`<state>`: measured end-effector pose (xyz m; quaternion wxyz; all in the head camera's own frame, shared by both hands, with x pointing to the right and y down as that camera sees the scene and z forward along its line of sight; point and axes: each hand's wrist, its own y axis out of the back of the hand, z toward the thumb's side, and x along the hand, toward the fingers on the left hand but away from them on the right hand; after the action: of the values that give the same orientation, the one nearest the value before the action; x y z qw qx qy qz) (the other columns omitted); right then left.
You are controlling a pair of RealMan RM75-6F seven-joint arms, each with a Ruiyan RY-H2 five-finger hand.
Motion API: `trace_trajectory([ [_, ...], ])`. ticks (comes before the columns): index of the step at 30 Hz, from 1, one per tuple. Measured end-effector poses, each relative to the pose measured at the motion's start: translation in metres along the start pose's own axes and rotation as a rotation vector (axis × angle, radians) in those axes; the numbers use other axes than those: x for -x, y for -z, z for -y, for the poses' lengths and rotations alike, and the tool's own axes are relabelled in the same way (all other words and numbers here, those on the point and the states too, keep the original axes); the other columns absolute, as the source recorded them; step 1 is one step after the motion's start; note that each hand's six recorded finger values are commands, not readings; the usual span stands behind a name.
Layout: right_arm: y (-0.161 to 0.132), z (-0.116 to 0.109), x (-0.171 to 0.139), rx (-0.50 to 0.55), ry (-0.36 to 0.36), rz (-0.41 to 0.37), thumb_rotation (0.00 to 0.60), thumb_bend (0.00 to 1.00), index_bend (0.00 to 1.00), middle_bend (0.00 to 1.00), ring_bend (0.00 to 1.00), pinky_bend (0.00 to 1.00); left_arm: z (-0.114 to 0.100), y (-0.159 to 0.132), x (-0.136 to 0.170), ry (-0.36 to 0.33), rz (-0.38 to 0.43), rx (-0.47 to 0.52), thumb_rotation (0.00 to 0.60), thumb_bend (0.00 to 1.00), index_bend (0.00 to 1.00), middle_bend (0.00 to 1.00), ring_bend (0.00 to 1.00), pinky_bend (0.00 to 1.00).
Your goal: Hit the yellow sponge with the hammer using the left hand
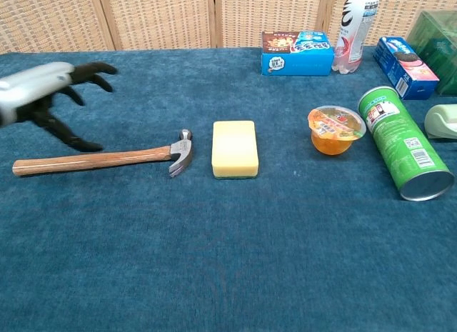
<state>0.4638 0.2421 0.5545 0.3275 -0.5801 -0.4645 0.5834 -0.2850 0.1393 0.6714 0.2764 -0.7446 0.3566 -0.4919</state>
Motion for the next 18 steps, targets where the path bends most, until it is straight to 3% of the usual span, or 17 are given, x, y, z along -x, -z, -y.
trace_trajectory([
  [11,-0.036,0.006,0.012,-0.008,-0.036,-0.13,0.6,0.18,0.21,0.26,0.31,0.27,-0.046,0.066,0.112,-0.134,-0.196,0.004,0.6,0.16,0.05,0.16,0.09,0.22],
  [18,-0.047,0.009,0.009,-0.002,-0.05,-0.157,0.6,0.18,0.24,0.27,0.31,0.27,-0.062,0.077,0.157,-0.191,-0.256,0.02,0.6,0.16,0.06,0.17,0.1,0.22],
])
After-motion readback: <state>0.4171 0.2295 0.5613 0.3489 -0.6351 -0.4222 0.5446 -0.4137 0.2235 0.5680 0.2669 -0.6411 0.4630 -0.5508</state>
